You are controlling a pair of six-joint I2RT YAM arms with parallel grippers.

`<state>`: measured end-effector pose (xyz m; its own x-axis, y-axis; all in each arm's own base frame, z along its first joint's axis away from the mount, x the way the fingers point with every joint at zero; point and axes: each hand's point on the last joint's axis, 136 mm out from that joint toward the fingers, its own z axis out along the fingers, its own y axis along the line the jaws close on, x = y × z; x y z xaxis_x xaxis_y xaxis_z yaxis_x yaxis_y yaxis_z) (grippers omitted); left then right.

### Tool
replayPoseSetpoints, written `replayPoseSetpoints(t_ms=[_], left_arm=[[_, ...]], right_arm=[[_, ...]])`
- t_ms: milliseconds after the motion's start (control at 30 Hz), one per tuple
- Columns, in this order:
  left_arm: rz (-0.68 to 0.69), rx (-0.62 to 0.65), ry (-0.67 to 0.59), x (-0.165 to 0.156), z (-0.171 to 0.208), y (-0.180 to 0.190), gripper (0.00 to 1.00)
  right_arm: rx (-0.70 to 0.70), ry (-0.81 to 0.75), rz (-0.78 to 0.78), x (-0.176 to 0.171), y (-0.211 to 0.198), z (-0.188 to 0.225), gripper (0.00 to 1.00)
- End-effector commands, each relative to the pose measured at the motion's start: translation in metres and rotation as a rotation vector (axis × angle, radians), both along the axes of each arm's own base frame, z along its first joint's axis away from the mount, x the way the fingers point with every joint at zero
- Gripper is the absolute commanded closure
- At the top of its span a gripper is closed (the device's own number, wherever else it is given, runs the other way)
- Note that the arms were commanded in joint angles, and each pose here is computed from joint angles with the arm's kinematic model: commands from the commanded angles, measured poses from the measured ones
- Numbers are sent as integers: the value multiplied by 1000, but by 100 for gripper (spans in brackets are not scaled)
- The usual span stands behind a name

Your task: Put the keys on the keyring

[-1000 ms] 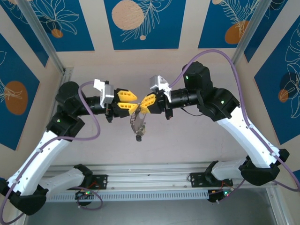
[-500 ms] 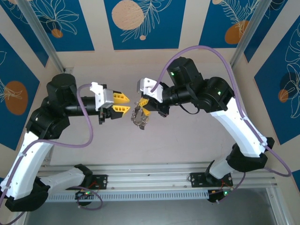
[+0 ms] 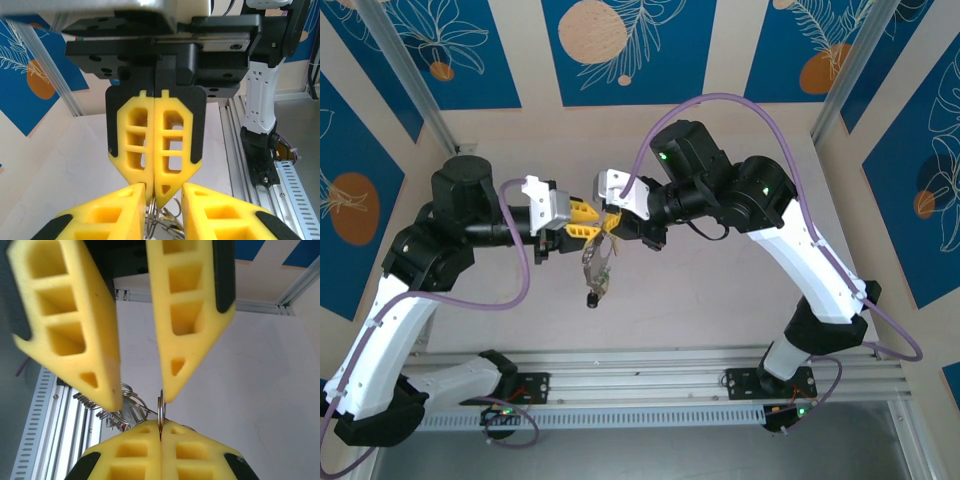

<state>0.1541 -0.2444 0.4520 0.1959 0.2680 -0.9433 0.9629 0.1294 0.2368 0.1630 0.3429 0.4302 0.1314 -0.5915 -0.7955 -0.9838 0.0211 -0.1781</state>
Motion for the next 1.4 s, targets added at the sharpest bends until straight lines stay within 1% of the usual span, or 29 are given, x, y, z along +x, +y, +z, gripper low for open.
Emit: replayPoseSetpoints(t_ms=[0, 367, 467, 500, 1133, 1167, 1233, 1367], left_arm=[[4, 30, -2, 2, -9, 0, 75], [10, 60, 19, 8, -18, -3, 76], [11, 62, 19, 8, -19, -3, 87], [14, 65, 20, 8, -20, -3, 89], [37, 131, 17, 14, -33, -7, 86], [38, 140, 19, 15, -34, -7, 89], [34, 154, 22, 15, -37, -9, 100], [15, 152, 18, 12, -37, -12, 100]], right_arm=[[61, -1, 44, -12, 2, 18, 100], [76, 10, 73, -17, 7, 19, 100], [70, 6, 78, -18, 8, 18, 100], [71, 4, 79, -18, 7, 18, 100], [72, -34, 91, -22, 6, 21, 100], [73, -38, 91, -22, 5, 22, 100], [76, -45, 91, -22, 5, 22, 100], [93, -54, 97, -25, 4, 26, 100]])
